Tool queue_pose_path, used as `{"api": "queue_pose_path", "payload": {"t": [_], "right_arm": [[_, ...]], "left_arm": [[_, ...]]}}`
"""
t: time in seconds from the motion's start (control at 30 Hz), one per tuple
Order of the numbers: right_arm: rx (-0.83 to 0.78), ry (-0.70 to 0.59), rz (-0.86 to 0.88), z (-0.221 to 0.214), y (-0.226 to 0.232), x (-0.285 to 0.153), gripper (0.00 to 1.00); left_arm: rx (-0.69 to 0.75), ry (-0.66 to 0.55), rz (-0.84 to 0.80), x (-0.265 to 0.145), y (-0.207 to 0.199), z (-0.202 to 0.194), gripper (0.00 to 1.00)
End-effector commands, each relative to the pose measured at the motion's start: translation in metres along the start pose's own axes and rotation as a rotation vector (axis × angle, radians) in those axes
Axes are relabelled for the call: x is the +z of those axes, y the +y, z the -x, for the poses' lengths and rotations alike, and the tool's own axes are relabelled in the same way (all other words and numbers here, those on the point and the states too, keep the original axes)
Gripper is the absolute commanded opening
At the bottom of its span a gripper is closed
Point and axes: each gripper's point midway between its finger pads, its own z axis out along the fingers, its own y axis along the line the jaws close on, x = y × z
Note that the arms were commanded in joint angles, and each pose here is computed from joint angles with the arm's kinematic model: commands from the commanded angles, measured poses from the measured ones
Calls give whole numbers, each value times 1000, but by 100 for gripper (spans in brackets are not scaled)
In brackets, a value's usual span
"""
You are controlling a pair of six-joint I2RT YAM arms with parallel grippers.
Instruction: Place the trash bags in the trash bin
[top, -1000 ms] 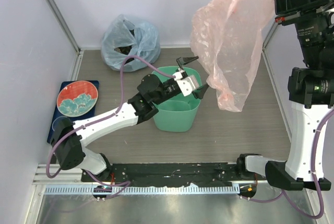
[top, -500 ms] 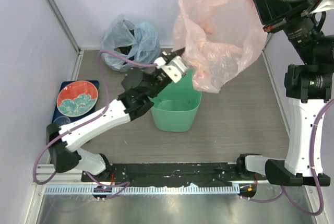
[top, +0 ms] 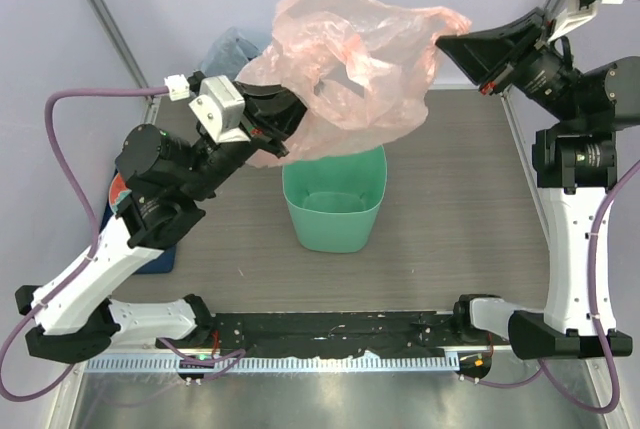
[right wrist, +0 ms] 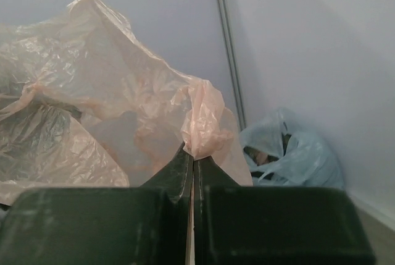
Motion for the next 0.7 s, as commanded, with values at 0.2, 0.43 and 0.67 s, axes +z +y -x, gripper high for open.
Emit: {"api": "queue_pose_path", "payload": {"t": [0.2, 0.43, 0.67], "right_arm": [[173, 204, -80, -51, 10, -29, 1], [356, 310, -204, -102, -1, -54, 1], [403, 292, -241, -113, -20, -50, 1]], "left_arm": [[-288, 296, 35, -2, -2, -96, 0], [-460, 505, 138, -8, 13, -183, 0], [-482, 697, 114, -34, 0, -250, 0]]}}
